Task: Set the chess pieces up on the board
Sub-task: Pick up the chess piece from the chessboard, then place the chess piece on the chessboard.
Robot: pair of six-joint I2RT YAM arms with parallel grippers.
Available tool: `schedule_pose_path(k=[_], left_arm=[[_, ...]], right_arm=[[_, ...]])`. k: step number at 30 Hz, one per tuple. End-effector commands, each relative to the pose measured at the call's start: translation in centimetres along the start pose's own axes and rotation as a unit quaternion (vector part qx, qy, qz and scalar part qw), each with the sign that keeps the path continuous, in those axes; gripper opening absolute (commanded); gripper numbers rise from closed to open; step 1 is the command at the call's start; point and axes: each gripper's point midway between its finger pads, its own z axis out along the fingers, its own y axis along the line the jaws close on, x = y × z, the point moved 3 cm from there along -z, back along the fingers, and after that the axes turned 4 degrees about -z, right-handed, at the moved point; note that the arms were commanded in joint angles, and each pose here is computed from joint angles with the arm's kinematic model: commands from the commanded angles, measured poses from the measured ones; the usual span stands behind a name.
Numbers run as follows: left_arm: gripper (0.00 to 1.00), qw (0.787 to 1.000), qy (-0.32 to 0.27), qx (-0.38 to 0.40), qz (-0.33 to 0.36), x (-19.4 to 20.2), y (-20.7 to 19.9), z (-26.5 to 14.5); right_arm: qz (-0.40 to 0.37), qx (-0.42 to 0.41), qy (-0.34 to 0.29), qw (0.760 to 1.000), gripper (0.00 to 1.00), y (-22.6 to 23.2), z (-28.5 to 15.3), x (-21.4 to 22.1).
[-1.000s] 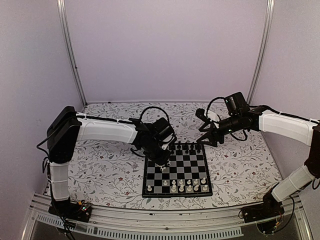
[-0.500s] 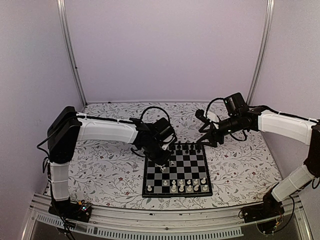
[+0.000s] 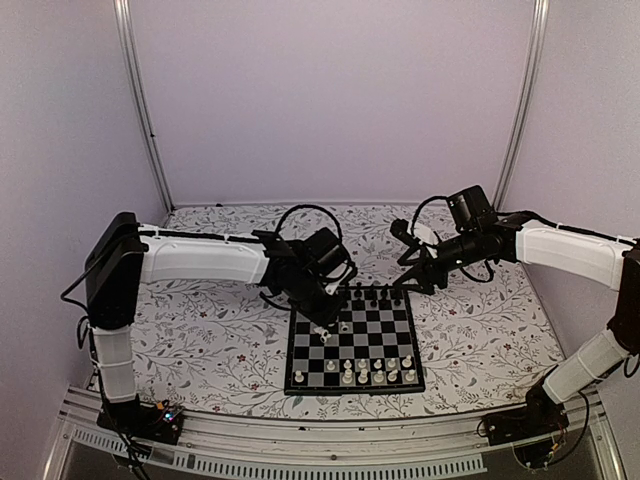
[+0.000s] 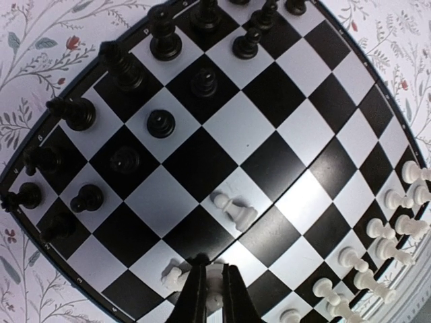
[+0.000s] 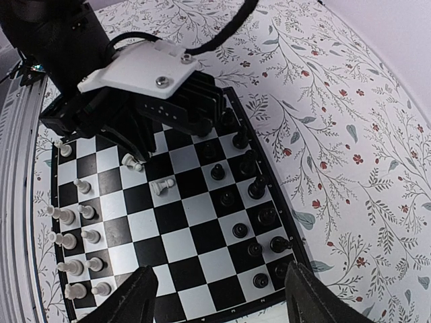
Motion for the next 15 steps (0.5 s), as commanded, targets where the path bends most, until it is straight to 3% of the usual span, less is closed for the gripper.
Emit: schedule_pose_path(k=[1,7,15], left_arm=[[0.00,1.000,-0.022,0.010,0.010,-0.7,-1.5,-3.0],[0.00,1.000,-0.008,0.002,0.021,1.7,-2.3,-4.4],[0.00,0.998,0.053,0.009,0.038,6.4,-3.5,-3.8]], right_arm=[[0.003,-0.006,0.010,1.000,0.68,0.1,0.3,0.6],[0.002,-0.006,0.010,1.000,0.68,0.2,0.3,0.6],[0.003,-0.009,0.011,1.000,0.68,0.2,0.4,0.7]])
